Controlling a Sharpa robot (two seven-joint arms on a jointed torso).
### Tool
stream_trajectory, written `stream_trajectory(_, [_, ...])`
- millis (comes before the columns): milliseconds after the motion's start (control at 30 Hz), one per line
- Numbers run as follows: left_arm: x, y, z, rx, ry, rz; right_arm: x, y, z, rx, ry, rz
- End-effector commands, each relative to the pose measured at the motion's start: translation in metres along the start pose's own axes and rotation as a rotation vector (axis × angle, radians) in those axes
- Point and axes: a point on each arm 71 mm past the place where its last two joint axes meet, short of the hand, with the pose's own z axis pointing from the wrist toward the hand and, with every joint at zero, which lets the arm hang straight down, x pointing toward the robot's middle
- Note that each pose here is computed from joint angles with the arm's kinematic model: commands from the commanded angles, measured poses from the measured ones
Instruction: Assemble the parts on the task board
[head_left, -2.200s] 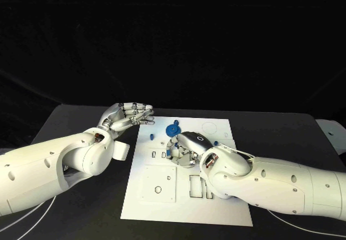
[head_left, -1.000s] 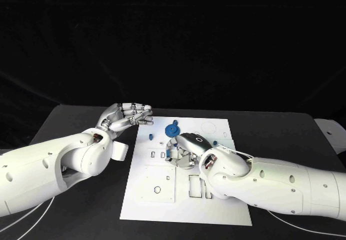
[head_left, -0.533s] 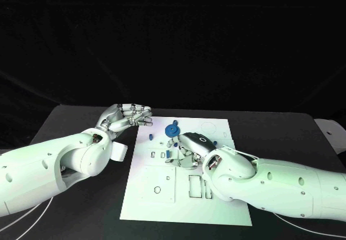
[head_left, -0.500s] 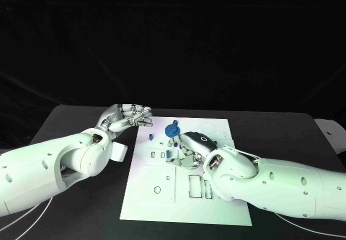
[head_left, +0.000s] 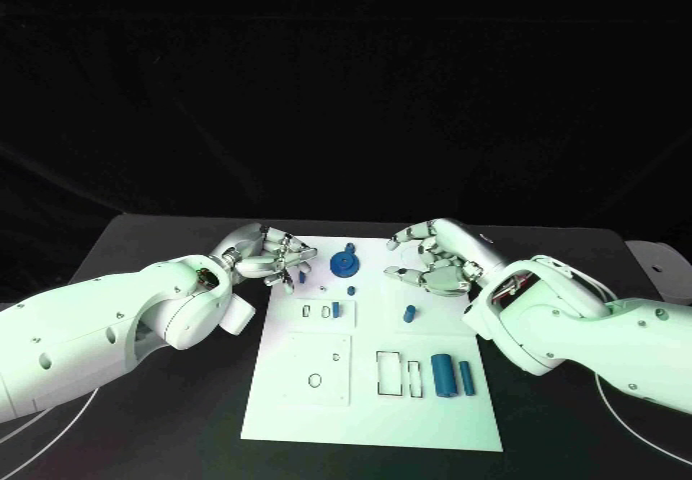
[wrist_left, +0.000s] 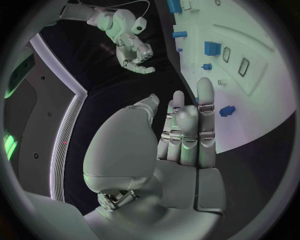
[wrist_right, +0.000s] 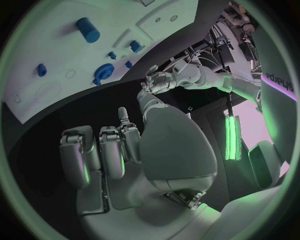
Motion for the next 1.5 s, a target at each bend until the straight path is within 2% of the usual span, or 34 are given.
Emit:
stream_trajectory(33, [0.0072, 0.0032, 0.0055, -0.152, 0.116, 0.245, -0.013, -0.010, -0.005, 0.041, -0.024, 0.138])
stream_trajectory(200, [0.0096, -0.0028, 0.0132, -0.242, 0.152, 0.409, -0.027, -0.027, -0.011, 0.097, -0.044, 0.152])
stream_trajectory(300, [0.0118, -0.0093, 0.0203, -0.307, 0.175, 0.498, -0.031, -0.035, -0.012, 0.123, -0.052, 0.152])
stream_trajectory(567, [0.0202, -0.0250, 0.0372, -0.410, 0.221, 0.612, -0.036, -0.046, -0.012, 0.156, -0.060, 0.131])
stream_trajectory(767, [0.0287, -0.0310, 0.0465, -0.445, 0.267, 0.692, -0.037, -0.050, -0.012, 0.169, -0.061, 0.120])
stream_trajectory(1167, [0.0452, -0.0343, 0.0609, -0.489, 0.353, 0.785, -0.036, -0.053, -0.011, 0.184, -0.056, 0.111])
stream_trajectory(1500, [0.0572, -0.0324, 0.0670, -0.498, 0.386, 0.801, -0.034, -0.053, -0.009, 0.186, -0.054, 0.110])
